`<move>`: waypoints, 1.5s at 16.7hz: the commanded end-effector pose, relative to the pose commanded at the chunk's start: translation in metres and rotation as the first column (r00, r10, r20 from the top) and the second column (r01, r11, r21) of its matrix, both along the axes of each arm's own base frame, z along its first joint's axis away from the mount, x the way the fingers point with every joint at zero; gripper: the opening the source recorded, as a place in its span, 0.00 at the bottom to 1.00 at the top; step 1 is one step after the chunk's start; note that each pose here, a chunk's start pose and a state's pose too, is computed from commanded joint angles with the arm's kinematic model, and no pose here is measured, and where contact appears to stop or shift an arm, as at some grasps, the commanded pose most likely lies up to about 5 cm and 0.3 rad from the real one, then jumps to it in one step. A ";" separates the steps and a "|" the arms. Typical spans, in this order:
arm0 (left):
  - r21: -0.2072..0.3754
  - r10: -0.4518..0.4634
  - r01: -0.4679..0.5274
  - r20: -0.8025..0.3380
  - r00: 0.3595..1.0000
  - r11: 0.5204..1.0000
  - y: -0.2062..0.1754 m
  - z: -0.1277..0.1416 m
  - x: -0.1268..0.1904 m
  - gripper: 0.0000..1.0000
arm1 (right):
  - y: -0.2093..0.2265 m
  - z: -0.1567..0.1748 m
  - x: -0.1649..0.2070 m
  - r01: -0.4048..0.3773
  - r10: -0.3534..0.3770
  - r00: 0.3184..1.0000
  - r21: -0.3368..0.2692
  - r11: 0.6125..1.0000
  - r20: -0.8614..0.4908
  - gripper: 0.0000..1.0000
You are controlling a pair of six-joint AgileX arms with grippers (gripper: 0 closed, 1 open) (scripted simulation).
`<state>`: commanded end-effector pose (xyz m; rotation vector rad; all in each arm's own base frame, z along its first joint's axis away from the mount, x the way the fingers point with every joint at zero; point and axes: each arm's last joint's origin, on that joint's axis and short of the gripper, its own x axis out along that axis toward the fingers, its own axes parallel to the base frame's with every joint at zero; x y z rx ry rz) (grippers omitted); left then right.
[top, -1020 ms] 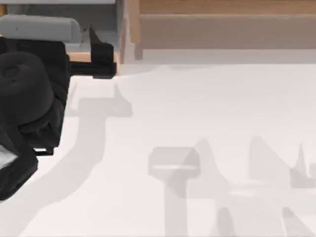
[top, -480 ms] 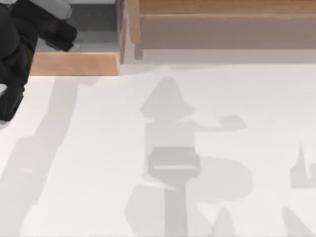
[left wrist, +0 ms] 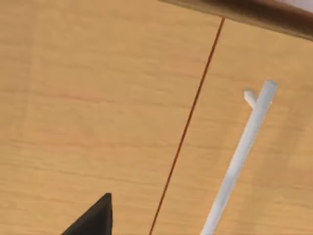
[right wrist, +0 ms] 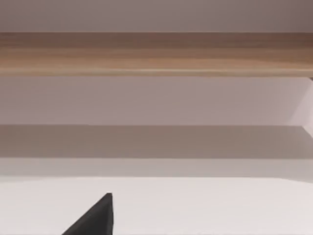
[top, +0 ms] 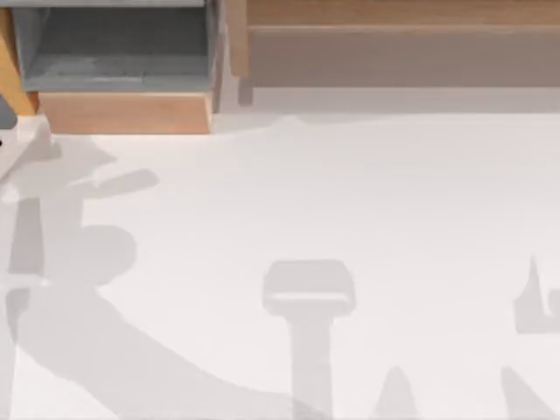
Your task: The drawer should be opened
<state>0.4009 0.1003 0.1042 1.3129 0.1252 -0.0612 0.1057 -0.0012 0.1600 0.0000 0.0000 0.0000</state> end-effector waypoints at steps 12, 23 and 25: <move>0.253 -0.078 0.047 0.114 0.990 0.966 0.069 -0.009 0.007 1.00 | 0.000 0.000 0.000 0.000 0.000 1.000 0.000 1.000 0.000 1.00; 0.255 -0.077 0.045 0.116 0.990 0.966 0.070 -0.009 0.032 0.92 | 0.000 0.000 0.000 0.000 0.000 1.000 0.000 1.000 0.000 1.00; 0.255 -0.077 0.045 0.116 0.990 0.966 0.070 -0.009 0.032 0.77 | 0.000 0.000 0.000 0.000 0.000 1.000 0.000 1.000 0.000 1.00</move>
